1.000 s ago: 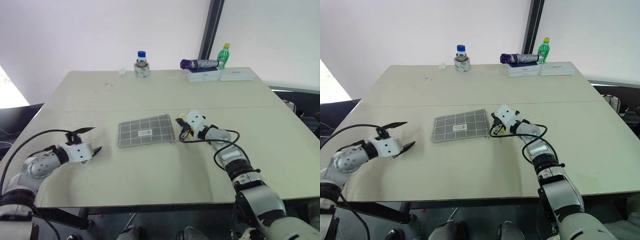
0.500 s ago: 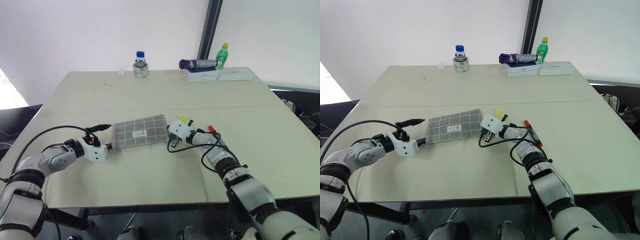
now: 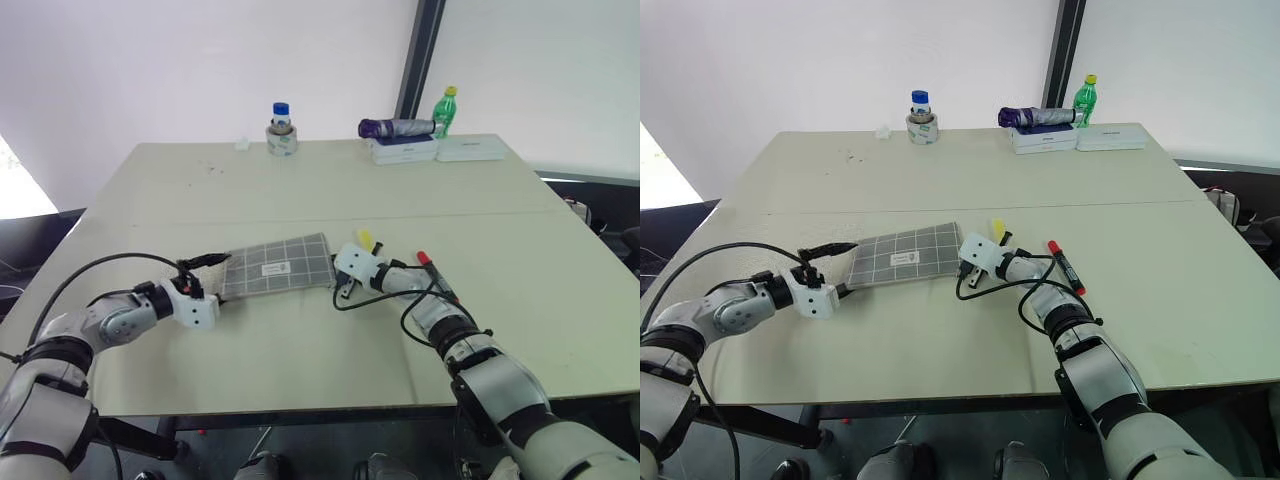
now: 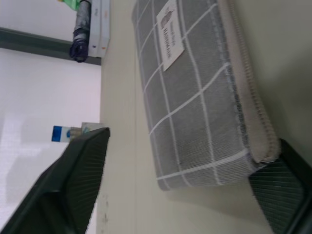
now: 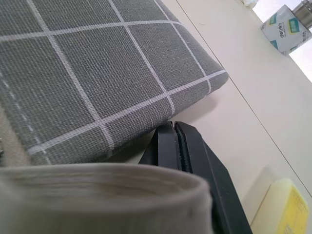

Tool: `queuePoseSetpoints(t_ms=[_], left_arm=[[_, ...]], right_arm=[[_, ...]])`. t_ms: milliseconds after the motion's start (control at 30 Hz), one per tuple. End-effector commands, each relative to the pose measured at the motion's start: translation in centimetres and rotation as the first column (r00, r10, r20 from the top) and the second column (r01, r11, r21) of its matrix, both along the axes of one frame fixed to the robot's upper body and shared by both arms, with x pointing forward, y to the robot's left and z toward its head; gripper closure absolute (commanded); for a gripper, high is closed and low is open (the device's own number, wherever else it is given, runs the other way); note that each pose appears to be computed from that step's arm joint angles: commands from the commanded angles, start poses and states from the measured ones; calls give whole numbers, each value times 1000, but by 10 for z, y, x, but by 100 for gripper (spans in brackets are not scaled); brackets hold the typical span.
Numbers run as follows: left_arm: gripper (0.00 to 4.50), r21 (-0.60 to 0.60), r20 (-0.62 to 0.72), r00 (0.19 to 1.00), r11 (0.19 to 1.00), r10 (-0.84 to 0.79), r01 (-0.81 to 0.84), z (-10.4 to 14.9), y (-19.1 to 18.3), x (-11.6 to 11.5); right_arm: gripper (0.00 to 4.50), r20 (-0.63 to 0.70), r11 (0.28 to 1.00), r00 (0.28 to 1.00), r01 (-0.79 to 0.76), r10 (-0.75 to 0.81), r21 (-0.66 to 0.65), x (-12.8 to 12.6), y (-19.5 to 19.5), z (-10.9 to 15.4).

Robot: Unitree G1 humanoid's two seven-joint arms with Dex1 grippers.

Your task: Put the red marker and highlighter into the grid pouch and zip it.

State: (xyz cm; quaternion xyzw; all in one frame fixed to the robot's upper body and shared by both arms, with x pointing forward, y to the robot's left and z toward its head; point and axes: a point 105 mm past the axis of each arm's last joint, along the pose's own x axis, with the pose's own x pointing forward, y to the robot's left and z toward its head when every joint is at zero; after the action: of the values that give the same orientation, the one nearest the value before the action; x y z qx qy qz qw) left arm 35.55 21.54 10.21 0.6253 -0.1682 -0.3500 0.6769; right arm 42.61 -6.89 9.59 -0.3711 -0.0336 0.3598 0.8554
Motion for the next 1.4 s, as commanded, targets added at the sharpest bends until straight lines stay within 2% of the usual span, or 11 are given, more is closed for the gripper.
queuePoseSetpoints(t_ms=[33, 200, 333, 433, 667, 767, 867, 933, 1000, 1167, 1400], left_arm=[[194, 14, -92, 996, 1000, -18, 20, -20, -3, -9], [446, -13, -125, 992, 1000, -27, 25, -22, -4, -13], [446, -74, -134, 991, 997, -31, 21, -15, -4, -14], [450, -152, -119, 993, 988, -13, -5, -6, -2, -14], [450, -310, -114, 992, 947, 49, -82, 12, 9, -25], [450, -372, -111, 990, 921, 82, -118, 21, 13, -36], [450, -426, -117, 987, 892, 114, -153, 30, 18, -49], [450, -432, -135, 982, 884, 133, -179, 30, 20, -55], [450, -442, -148, 978, 875, 145, -197, 31, 20, -58], [450, -465, -182, 968, 852, 174, -241, 27, 10, -60], [450, -477, -208, 959, 836, 193, -272, 19, -3, -66]], right_arm=[[450, 60, 999, 998, -30, 29, 12, 4, 7, 20], [450, 43, 997, 997, -60, 58, 43, 1, 8, 23], [450, -24, 986, 992, -121, 125, 118, -6, 8, 27], [363, -68, 967, 984, -145, 162, 207, -9, 7, 35], [5, 13, 962, 988, -154, 155, 227, -20, -10, 59], [5, 35, 969, 995, -101, 96, 223, -22, -35, 68], [5, 21, 954, 999, -49, 45, 295, -24, -52, 77], [5, -4, 952, 997, -72, 77, 297, -32, -54, 76], [5, -61, 943, 989, -112, 138, 315, -44, -47, 70], [5, -287, 892, 902, -188, 322, 410, -92, -21, 45], [5, -430, 918, 871, -53, 236, 394, -100, -18, 19]])
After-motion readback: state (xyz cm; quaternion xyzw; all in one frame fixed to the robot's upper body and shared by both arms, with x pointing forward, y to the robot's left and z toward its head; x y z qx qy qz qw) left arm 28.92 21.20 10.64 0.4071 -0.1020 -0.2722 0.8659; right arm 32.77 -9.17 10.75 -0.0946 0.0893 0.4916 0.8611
